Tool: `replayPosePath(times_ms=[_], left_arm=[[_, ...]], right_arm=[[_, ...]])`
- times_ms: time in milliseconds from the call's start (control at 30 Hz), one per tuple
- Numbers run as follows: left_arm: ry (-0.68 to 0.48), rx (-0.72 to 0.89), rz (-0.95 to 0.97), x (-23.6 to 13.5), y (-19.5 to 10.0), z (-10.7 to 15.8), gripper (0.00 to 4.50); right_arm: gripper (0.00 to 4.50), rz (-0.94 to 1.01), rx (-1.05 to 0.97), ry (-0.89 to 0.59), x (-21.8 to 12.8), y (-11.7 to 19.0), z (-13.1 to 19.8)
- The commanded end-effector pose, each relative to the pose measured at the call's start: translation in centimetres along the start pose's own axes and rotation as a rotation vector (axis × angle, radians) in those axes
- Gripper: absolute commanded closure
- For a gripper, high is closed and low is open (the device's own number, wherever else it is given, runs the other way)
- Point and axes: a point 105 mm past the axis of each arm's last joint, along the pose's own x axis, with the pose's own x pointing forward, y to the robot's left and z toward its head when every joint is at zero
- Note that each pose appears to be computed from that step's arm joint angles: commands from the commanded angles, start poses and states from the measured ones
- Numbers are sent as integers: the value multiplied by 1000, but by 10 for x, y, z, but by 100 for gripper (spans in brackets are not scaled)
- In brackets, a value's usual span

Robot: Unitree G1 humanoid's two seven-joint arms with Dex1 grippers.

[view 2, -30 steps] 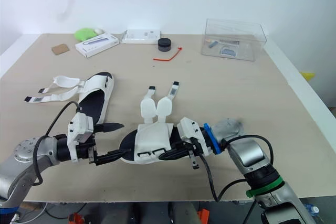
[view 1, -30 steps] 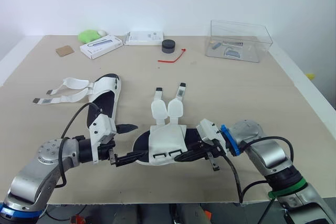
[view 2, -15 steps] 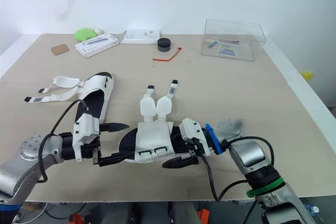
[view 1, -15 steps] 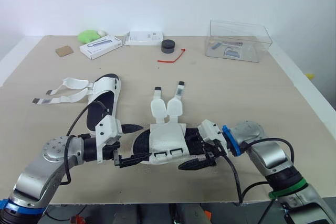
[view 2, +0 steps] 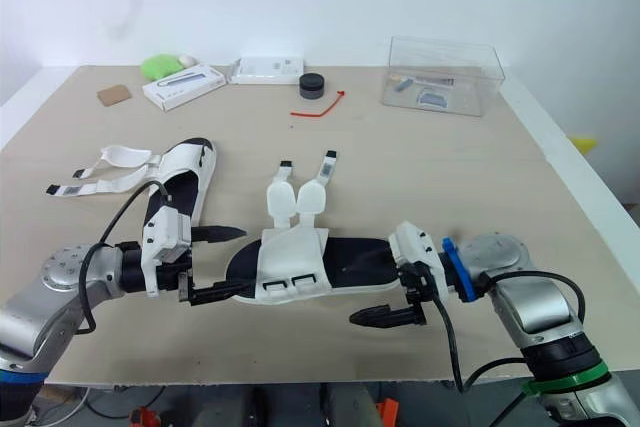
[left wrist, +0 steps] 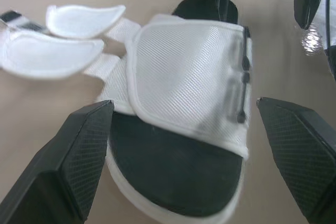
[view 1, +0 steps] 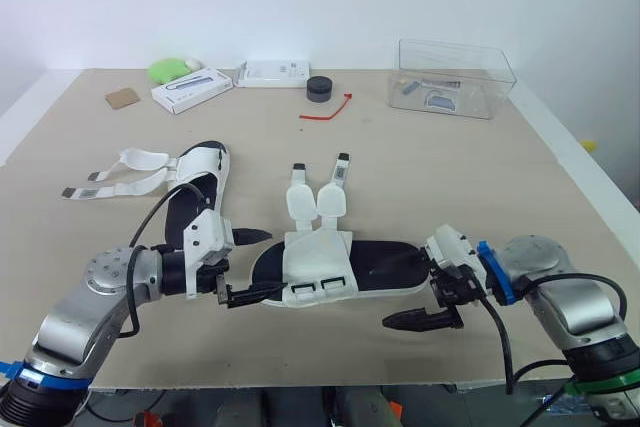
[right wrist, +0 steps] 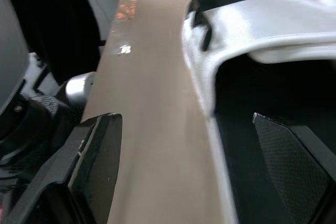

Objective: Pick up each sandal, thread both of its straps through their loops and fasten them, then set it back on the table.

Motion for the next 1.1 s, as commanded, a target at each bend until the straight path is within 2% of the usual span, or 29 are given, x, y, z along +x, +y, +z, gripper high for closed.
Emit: replayPosePath(times_ms=[33, 100, 167, 200, 267, 367, 400, 767, 1100], left_arm=[[7, 53, -13, 0, 3, 1, 0], [44, 103, -44, 3, 3, -5, 54], [71, 148, -81, 7, 1, -9, 124], [75, 154, -92, 8, 0, -10, 199], [93, 164, -113, 9, -2, -12, 276], [124, 171, -134, 9, -3, -17, 419], [135, 170, -138, 9, -3, -18, 445], [158, 181, -151, 11, -2, -26, 445], [146, 196, -146, 14, 0, -26, 445]], right_arm=[[22, -66, -29, -79, -4, -13, 23], [0, -120, 32, -157, 1, -23, 37], [0, -140, 113, -209, 7, -28, 46], [0, -147, 143, -215, 9, -30, 47], [0, -165, 199, -219, 13, -34, 50], [0, -213, 308, -217, 17, -44, 53], [0, -237, 348, -215, 18, -49, 52], [0, -373, 808, -189, 23, -90, 34], [0, -310, 1085, -320, 50, -123, 47]])
